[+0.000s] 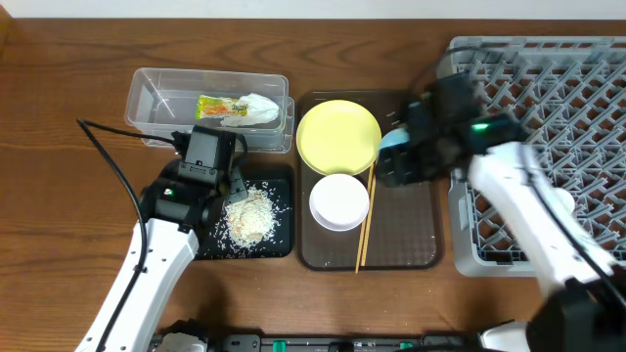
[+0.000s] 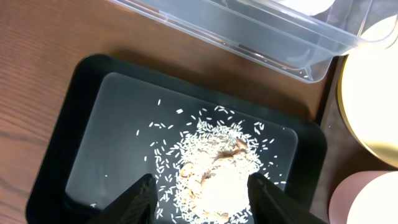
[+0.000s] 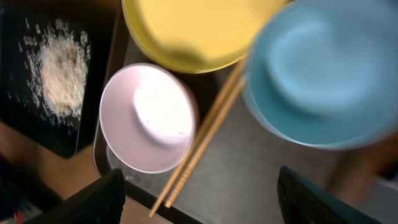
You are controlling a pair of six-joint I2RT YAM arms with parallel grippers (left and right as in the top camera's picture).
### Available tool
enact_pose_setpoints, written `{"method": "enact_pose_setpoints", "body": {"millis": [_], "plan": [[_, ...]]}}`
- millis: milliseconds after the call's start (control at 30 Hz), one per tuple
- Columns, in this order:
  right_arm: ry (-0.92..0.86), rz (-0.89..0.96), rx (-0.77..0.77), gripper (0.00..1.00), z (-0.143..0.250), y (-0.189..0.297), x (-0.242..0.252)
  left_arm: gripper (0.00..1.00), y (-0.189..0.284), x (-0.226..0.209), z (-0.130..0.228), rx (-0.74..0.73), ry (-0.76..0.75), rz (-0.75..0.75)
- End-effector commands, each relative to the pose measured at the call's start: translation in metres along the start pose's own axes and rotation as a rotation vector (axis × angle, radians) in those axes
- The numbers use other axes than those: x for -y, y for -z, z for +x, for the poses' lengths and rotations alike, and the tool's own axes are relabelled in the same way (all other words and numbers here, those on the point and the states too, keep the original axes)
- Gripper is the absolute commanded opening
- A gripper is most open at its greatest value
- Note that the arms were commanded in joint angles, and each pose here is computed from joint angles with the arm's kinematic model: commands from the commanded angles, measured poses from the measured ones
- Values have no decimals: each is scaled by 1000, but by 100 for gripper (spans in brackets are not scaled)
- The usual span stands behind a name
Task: Sort waste into correct bins and load items into the dishwasher rack
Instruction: 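Reach the right gripper to the pink bowl on the brown tray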
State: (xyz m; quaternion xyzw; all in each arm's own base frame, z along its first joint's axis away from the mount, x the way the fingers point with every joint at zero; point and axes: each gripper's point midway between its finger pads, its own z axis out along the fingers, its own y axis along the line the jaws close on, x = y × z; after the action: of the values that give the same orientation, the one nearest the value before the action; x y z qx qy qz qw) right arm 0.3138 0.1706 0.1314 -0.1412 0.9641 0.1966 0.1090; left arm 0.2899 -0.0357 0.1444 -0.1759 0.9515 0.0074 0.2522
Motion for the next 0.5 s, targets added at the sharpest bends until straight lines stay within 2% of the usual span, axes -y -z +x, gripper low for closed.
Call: {"method": "enact_pose_setpoints", "body": {"millis": [0, 133, 400, 467], "plan": [[-47, 48, -82, 71, 18, -36, -8, 51, 0, -4, -3, 13, 17, -22], [-87, 159, -133, 70, 28, -68, -2, 51, 0, -4, -3, 13, 17, -22], [-84, 176, -206, 39, 40, -109, -4, 51, 0, -4, -3, 13, 17, -22], [-83, 189, -200, 22, 39, -110, -1, 51, 0, -4, -3, 13, 17, -22]]}}
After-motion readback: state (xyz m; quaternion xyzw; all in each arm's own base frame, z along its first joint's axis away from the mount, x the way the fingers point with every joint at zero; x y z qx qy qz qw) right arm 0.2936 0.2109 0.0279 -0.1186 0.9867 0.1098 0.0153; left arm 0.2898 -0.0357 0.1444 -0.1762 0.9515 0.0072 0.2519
